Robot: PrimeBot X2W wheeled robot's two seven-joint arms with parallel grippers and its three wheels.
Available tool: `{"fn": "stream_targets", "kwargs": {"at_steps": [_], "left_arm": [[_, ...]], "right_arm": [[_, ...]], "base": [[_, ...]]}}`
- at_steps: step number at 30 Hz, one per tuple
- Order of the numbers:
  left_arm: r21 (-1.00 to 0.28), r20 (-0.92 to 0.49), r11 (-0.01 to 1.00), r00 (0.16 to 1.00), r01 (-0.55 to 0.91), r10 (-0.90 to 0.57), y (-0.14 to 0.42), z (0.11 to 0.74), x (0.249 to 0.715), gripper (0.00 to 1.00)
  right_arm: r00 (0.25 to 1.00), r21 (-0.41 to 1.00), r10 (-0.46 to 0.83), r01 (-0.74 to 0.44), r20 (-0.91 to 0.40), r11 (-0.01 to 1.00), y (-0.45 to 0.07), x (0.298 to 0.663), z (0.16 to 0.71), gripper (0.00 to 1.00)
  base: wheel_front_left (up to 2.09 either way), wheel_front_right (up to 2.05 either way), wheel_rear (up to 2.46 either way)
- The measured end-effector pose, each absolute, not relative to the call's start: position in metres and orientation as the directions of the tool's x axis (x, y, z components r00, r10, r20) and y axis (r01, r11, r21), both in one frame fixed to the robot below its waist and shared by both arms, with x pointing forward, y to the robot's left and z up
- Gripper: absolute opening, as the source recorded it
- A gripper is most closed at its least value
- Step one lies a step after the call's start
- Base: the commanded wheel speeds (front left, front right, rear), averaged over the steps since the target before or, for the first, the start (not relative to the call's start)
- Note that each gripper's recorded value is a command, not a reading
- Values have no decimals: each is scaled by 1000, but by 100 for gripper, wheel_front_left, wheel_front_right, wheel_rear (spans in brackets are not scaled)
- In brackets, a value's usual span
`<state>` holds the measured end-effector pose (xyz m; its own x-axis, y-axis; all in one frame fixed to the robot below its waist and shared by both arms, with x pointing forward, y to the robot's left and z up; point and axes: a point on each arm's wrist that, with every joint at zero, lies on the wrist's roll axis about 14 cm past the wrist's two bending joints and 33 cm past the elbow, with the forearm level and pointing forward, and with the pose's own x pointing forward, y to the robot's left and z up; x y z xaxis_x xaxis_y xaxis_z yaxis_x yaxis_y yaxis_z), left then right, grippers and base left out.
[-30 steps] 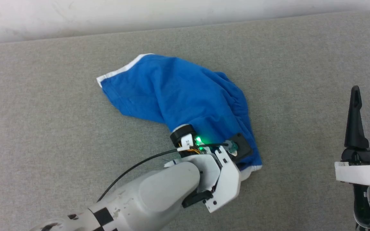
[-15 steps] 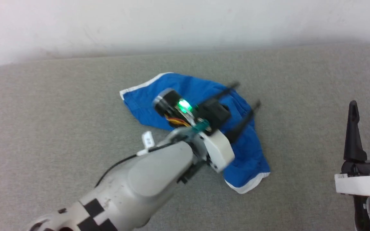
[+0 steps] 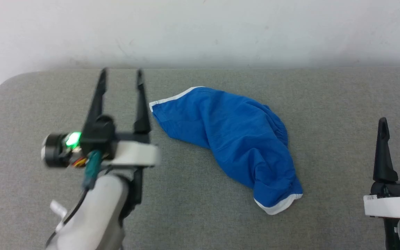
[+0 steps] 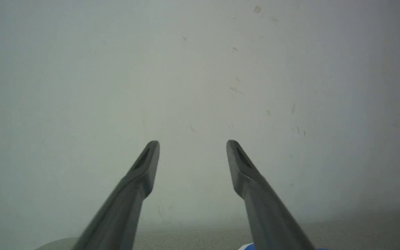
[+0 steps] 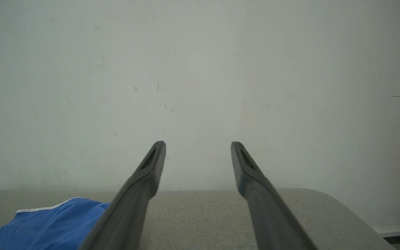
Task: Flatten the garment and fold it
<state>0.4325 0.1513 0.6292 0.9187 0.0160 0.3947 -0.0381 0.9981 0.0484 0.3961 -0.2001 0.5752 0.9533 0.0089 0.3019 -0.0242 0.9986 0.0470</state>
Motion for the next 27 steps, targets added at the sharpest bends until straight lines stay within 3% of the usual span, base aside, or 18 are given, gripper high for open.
{"fn": "stream_targets", "kwargs": {"at_steps": [3, 18, 23, 27], "left_arm": [[45, 388, 993, 918, -106, 80, 174, 621, 419, 100], [69, 218, 983, 964, -173, 154, 200, 551, 379, 100], [70, 213, 985, 967, -159, 141, 199, 549, 380, 100], [72, 216, 984, 965, -165, 146, 201, 550, 380, 100]], "right_arm": [[954, 48, 13, -28, 298, 998, -199, 397, 574, 100], [965, 48, 27, -41, 260, 998, -194, 395, 561, 100], [929, -7, 52, -53, 366, 999, -186, 409, 598, 100], [878, -92, 165, -138, 450, 986, -159, 427, 633, 100]], "base": [[0, 0, 0], [0, 0, 0], [0, 0, 0], [0, 0, 0]]}}
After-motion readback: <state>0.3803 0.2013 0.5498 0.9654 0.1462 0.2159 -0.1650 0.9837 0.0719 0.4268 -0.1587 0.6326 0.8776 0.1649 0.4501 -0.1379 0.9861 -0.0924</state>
